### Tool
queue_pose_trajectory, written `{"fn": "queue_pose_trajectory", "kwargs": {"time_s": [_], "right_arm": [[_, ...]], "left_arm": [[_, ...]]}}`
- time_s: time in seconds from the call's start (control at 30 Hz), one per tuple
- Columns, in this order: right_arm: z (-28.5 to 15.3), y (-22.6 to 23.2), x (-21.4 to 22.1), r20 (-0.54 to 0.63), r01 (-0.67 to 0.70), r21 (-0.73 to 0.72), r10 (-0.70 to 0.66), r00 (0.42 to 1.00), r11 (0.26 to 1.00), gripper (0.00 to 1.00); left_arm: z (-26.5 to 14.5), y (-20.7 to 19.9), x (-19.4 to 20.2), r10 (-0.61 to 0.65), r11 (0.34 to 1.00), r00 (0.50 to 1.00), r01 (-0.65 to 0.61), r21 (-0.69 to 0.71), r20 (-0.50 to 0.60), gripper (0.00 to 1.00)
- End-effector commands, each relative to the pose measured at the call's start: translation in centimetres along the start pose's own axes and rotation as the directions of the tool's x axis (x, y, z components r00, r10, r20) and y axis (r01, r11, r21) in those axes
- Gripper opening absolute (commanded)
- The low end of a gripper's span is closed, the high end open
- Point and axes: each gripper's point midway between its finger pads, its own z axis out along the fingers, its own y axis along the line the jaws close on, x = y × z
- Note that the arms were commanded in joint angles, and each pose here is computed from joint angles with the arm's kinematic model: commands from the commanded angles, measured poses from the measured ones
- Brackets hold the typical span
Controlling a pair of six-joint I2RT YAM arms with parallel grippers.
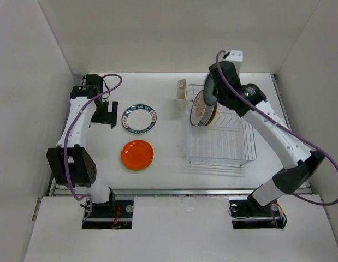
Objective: Unload the plates from the dish rack
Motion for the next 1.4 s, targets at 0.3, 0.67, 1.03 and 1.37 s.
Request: {"fn": "queue_pose_trajectory", "kwargs": {"time_s": [0.3, 0.67, 1.03, 1.37], "right_arm": [[-12.1, 28.4, 12.6, -0.224, -0.147, -0.938, -0.224, 0.949, 0.315, 0.00], [-11.1, 32.2, 26.0, -0.384, -0.276, -0.921, -0.510, 0.770, 0.276, 0.29], [-8.0, 28.1, 29.2, -0.289, 0.152, -0.822, -0.631, 0.720, 0.549, 1.00], [-7.6, 19.1, 11.0, -0.185, 0.066, -0.637, -0.235, 0.954, 0.768, 1.00]], "left_arm": [[-4.3, -4.8, 0.2, 0.072, 0.942, 0.991, -0.105, 0.319, 0.112, 1.00], [-2.2, -2.9, 1.9, 0.064, 0.978, 0.996, -0.076, 0.192, 0.068, 1.00], [-2.0, -2.5, 1.4, 0.062, 0.982, 0.995, -0.074, 0.172, 0.075, 1.00], [-1.6, -1.4, 1.4, 0.056, 0.993, 0.997, -0.062, 0.104, 0.059, 1.00]]}}
